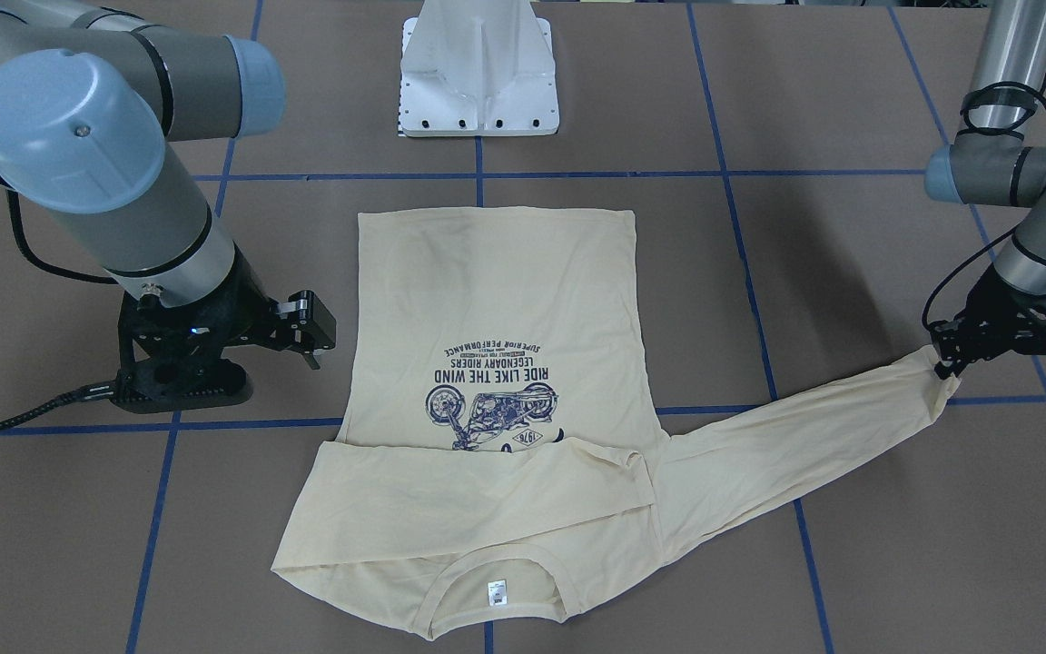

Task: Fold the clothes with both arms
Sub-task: 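Grasp the other sleeve cuff with the left gripper and lift it, then carry the sleeve with the left gripper across the shirt toward the collar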

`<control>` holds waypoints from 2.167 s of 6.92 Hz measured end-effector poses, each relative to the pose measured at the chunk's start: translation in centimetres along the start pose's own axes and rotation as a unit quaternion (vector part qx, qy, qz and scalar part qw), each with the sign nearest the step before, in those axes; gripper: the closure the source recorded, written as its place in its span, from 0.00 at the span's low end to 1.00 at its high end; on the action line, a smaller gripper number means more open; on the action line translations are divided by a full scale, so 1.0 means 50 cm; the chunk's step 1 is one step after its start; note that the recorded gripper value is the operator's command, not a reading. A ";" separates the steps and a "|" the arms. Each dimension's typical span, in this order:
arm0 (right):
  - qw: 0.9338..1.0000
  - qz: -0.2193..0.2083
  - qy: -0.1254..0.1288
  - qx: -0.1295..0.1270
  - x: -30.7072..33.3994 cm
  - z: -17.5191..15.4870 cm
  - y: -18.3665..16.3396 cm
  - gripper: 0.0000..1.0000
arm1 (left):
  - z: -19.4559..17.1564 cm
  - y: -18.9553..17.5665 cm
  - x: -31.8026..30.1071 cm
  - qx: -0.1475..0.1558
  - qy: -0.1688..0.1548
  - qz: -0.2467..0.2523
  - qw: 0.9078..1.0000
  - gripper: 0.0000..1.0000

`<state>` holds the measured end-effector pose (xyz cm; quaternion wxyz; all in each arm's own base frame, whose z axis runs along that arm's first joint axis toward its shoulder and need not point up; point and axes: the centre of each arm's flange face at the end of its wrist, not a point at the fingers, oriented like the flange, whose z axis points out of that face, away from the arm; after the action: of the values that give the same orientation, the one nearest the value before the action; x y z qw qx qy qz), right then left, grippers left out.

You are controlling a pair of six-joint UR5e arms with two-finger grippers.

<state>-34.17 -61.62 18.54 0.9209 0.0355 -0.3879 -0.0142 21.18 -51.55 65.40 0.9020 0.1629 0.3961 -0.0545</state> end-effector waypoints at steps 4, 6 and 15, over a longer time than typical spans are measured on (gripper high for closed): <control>1.000 0.001 0.002 -0.001 0.007 0.003 0.000 0.00 | -0.093 -0.053 0.133 -0.020 -0.009 -0.009 1.000 1.00; 1.000 0.010 0.008 0.002 0.052 -0.001 -0.009 0.00 | -0.184 -0.139 0.280 -0.043 0.020 -0.015 0.999 1.00; 0.999 0.006 0.042 -0.011 0.379 0.032 0.115 0.00 | -0.474 -0.445 1.001 -0.124 0.170 -0.136 0.968 1.00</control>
<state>-22.08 -57.00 33.60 0.9368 0.0237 -0.3488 -0.0114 33.64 -62.97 8.17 0.8189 0.0010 0.5655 -0.0982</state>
